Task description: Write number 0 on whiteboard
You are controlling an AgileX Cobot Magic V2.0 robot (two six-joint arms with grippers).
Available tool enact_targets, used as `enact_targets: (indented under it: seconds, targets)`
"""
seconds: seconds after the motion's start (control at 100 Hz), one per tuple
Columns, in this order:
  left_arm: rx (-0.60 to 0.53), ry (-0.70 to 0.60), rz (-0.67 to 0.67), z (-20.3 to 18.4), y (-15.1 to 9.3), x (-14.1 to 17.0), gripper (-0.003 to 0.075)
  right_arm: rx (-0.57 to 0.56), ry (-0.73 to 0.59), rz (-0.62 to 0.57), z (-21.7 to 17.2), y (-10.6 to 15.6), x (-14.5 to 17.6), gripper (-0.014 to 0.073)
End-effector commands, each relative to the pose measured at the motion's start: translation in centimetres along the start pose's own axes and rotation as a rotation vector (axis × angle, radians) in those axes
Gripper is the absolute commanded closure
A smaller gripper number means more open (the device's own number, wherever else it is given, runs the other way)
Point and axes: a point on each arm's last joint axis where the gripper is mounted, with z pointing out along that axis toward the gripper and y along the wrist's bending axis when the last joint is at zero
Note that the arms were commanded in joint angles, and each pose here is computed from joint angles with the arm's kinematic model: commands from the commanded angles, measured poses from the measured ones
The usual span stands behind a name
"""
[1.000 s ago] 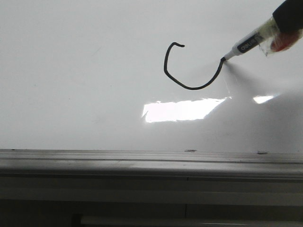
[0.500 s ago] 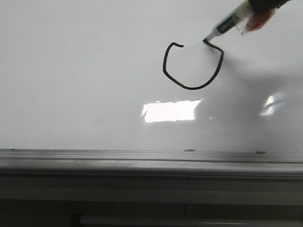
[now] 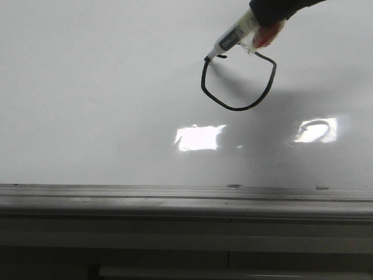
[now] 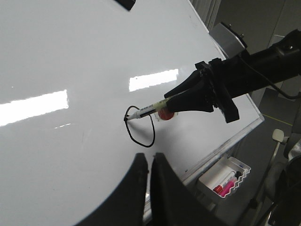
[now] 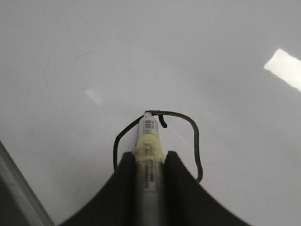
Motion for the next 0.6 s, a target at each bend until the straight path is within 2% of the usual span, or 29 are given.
enact_targets:
  seconds: [0.0, 0.13, 0.31, 0.36, 0.41, 0.46, 0.51, 0.59]
  targets:
    - [0.045, -0.049, 0.008, 0.0, -0.5, -1.0, 0.0740, 0.012, -0.008, -0.009, -0.2, -0.3, -0.6, 0.0642]
    - [0.049, -0.052, 0.008, 0.0, -0.5, -1.1, 0.0740, 0.013, -0.072, -0.007, -0.8, -0.4, -1.5, 0.0642]
    - [0.053, -0.047, -0.005, 0.0, -0.6, -1.0, 0.0736, -0.021, -0.350, -0.007, -6.1, -0.2, -6.8, 0.0642]
    - [0.060, -0.044, -0.018, 0.0, -0.6, -1.0, 0.0714, -0.045, -0.415, -0.009, -7.9, 0.0, -8.0, 0.0642]
    - [0.073, -0.038, -0.033, 0.1, -0.8, -1.0, 0.0653, -0.065, -0.452, -0.011, -9.2, 0.2, -8.8, 0.0642]
    - [0.087, -0.031, -0.038, 0.4, -1.0, -1.0, 0.0552, -0.083, -0.460, -0.013, -10.1, 0.4, -9.2, 0.0642]
    - [0.101, -0.022, -0.037, 0.7, -1.4, -1.1, 0.0402, -0.092, -0.434, -0.016, -10.4, 0.5, -9.2, 0.0642]
    - [0.128, 0.008, -0.005, 1.8, -2.1, -1.2, 0.0227, -0.102, -0.357, -0.025, -10.1, 0.8, -8.5, 0.0642]
